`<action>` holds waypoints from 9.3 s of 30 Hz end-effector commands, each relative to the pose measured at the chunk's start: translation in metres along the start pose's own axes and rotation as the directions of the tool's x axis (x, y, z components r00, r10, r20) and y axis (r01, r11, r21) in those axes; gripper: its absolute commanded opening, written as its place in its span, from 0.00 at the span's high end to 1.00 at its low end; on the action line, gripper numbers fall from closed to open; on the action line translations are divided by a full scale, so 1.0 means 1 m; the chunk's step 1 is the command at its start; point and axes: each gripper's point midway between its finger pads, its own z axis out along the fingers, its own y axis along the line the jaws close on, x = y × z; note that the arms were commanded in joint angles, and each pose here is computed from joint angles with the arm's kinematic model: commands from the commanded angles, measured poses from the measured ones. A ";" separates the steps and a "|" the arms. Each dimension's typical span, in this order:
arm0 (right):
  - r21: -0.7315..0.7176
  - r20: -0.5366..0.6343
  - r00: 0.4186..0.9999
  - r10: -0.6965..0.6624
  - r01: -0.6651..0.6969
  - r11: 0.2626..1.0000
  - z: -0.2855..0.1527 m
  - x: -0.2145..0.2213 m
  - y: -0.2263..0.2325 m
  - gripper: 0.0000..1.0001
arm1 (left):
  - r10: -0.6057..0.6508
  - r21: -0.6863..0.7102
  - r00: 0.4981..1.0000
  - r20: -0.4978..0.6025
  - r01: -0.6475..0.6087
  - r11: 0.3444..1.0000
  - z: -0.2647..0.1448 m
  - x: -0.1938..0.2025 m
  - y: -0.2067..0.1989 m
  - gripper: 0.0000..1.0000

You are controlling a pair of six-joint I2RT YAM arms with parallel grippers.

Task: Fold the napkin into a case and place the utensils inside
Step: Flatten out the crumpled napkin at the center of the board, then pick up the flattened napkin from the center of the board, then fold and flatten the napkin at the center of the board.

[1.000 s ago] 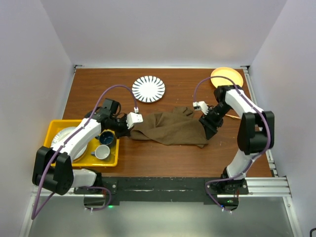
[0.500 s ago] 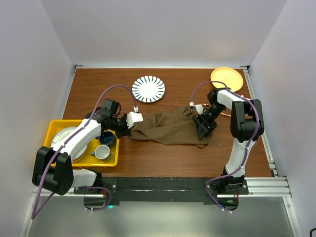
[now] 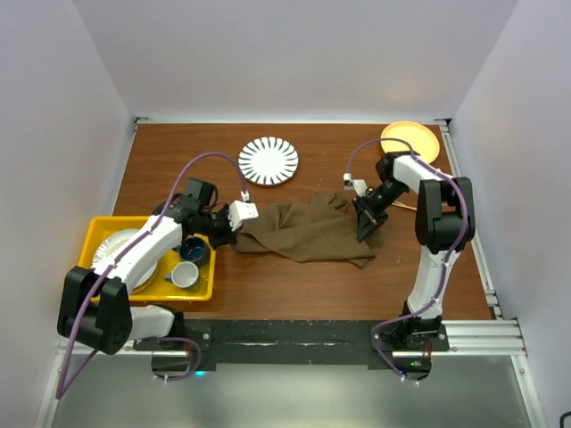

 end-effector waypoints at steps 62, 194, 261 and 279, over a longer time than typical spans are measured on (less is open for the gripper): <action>0.557 0.572 0.626 -0.529 0.177 0.811 -0.283 -0.044 0.081 1.00 | 0.045 -0.254 0.918 0.393 0.061 0.965 -0.121 -0.183 0.067 1.00; 0.536 0.676 0.702 -0.224 -0.260 0.803 -0.140 -0.258 -0.199 0.44 | -0.474 -0.198 0.775 0.418 0.586 0.785 0.018 -0.053 0.307 0.41; 0.544 0.607 0.704 -0.368 -0.032 0.838 -0.196 -0.202 -0.095 1.00 | -0.307 -0.030 0.876 0.372 0.342 0.939 -0.007 -0.076 0.221 1.00; 0.462 0.197 0.880 -0.431 0.305 0.833 -0.113 -0.032 -0.055 1.00 | 0.048 0.139 0.997 0.063 -0.056 0.989 0.013 -0.012 0.029 1.00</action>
